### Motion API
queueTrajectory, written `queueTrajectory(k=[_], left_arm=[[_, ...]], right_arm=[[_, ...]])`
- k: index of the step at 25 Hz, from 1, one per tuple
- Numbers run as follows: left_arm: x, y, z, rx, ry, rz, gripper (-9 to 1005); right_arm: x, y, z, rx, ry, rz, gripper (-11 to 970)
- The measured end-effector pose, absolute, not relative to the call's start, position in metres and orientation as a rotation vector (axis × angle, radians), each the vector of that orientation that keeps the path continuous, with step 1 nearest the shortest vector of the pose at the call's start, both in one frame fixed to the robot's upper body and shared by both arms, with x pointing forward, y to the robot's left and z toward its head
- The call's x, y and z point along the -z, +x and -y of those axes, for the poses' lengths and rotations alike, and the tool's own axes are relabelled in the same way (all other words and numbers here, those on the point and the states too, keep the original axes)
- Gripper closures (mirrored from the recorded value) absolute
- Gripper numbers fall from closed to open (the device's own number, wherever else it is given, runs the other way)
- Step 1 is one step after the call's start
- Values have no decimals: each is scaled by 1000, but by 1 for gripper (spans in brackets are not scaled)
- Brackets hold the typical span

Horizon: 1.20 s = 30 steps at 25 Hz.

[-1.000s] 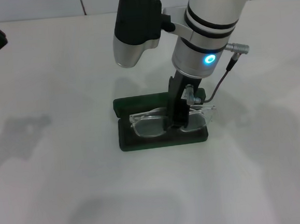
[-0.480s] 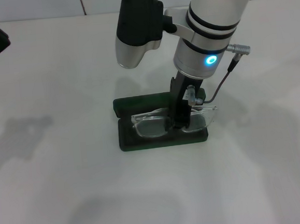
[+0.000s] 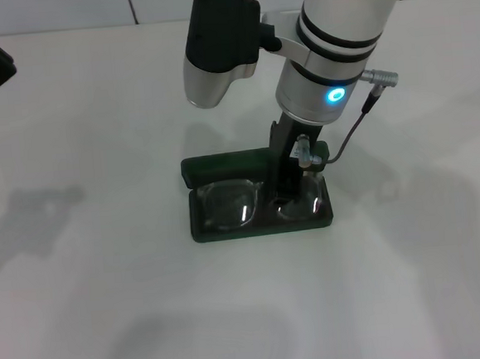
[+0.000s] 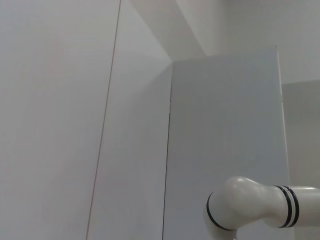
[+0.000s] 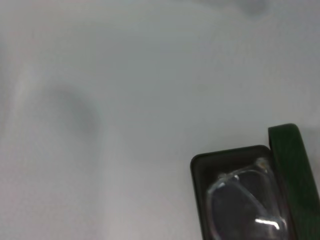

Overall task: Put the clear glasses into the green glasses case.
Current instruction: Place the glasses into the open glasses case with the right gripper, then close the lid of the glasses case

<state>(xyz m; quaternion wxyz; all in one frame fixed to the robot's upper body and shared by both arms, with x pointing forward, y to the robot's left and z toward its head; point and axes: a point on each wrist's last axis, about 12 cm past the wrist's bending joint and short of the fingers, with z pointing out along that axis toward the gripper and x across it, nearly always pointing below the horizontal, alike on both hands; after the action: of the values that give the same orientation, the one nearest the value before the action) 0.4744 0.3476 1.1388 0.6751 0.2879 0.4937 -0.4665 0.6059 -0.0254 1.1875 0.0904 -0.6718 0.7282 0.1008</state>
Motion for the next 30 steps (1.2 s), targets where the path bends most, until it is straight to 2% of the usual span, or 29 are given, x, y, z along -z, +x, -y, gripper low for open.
queueTrajectory(k=[12, 18, 24, 27, 30], left_arm=[[-1139, 475, -348, 1048, 646, -1109, 939], [-1142, 478, -349, 1062, 643, -1114, 939], [-1152, 494, -341, 1103, 670, -1117, 933], [-1157, 513, -333, 1128, 681, -1182, 927], [-1160, 525, -325, 1130, 701, -1247, 856]], right_arm=[[-1193, 597, 26, -372, -1995, -2134, 799], [-1216, 577, 48, -554, -1924, -2018, 797], [-1237, 549, 123, -549, -1685, -1922, 791], [-1244, 533, 163, -526, -1552, -1857, 786], [-1246, 520, 205, -556, -1411, -1770, 782]])
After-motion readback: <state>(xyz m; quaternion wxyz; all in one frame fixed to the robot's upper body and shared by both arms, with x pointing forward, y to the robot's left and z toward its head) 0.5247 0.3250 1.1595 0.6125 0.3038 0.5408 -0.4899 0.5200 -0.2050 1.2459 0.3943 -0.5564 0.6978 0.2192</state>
